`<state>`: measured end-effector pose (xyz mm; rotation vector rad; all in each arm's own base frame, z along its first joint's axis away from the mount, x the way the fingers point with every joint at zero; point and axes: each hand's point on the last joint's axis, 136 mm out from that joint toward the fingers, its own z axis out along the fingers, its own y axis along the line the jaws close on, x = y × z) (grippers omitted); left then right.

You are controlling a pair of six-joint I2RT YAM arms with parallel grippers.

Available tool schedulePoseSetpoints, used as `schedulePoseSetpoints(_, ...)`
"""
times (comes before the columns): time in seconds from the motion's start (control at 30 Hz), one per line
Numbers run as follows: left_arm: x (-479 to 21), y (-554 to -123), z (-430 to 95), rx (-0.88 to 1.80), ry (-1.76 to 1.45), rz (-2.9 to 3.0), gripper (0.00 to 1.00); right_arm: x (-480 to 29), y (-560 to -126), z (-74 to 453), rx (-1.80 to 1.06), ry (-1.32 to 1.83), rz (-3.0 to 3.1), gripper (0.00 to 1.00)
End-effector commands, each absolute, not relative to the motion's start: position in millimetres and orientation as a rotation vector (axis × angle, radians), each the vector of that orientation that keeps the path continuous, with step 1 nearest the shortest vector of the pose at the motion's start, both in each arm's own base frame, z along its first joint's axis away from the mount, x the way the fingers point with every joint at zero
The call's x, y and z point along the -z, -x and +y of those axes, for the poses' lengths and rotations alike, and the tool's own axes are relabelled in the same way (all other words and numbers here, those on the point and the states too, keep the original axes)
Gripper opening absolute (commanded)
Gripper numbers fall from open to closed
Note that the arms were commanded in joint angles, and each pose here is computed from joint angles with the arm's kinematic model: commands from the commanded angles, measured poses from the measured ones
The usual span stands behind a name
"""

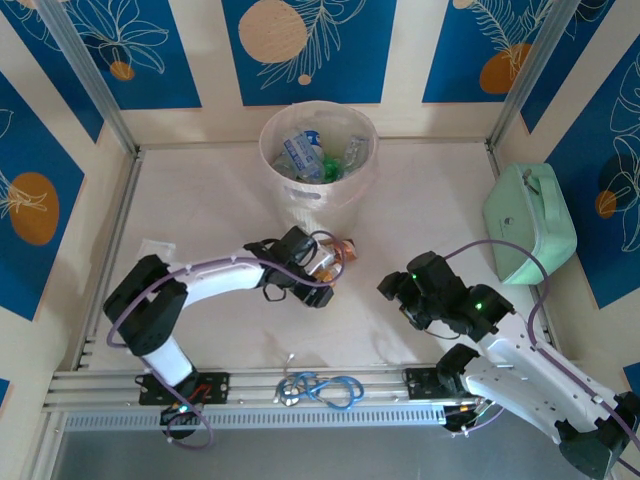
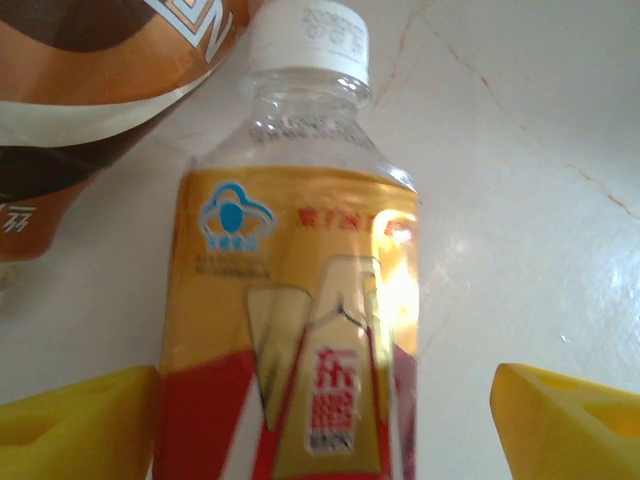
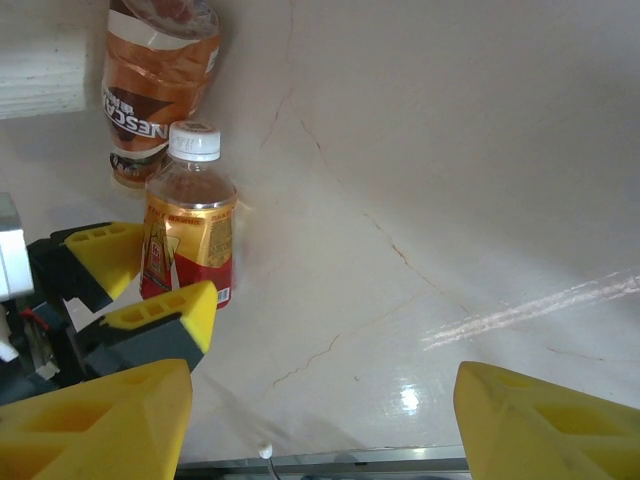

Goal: Put the plastic bottles in the bin

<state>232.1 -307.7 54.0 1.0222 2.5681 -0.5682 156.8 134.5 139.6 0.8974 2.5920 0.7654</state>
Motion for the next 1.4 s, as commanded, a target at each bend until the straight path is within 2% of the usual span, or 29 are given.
schedulePoseSetpoints(0.0,-45,-230,-308,0.529,-1.058,2.619,0.80,-137,-152,131,-0.759,-0.893,2.603,0.70)
schedulePoseSetpoints(0.13,-41,-231,-307,0.506,-1.062,2.641,0.76,-138,-150,127,-0.760,-0.902,2.593,0.70)
schedulePoseSetpoints(0.27,-44,-232,-307,0.492,-1.055,2.637,0.68,-139,-150,125,-0.764,-0.909,2.586,0.70)
schedulePoseSetpoints(0.5,-64,-222,-305,0.536,-1.035,2.591,0.60,-148,-152,123,-0.767,-0.897,2.568,0.69)
schedulePoseSetpoints(0.63,-85,-215,-305,0.609,-0.993,2.566,0.58,-161,-157,124,-0.793,-0.855,2.548,0.67)
schedulePoseSetpoints(0.83,-174,-192,-318,1.020,-0.747,2.420,0.60,-223,-170,168,-1.044,-0.447,2.484,0.68)
schedulePoseSetpoints(1.0,-255,-178,-327,1.412,-0.533,2.213,0.64,-271,-174,200,-1.074,-0.182,2.423,0.73)
schedulePoseSetpoints(1.2,-300,-168,-342,1.824,-0.389,2.045,0.64,-326,-169,255,-1.155,0.134,2.290,0.77)
schedulePoseSetpoints(1.37,-338,-159,-343,2.053,-0.377,1.879,0.63,-344,-177,265,-1.195,0.139,2.236,0.78)
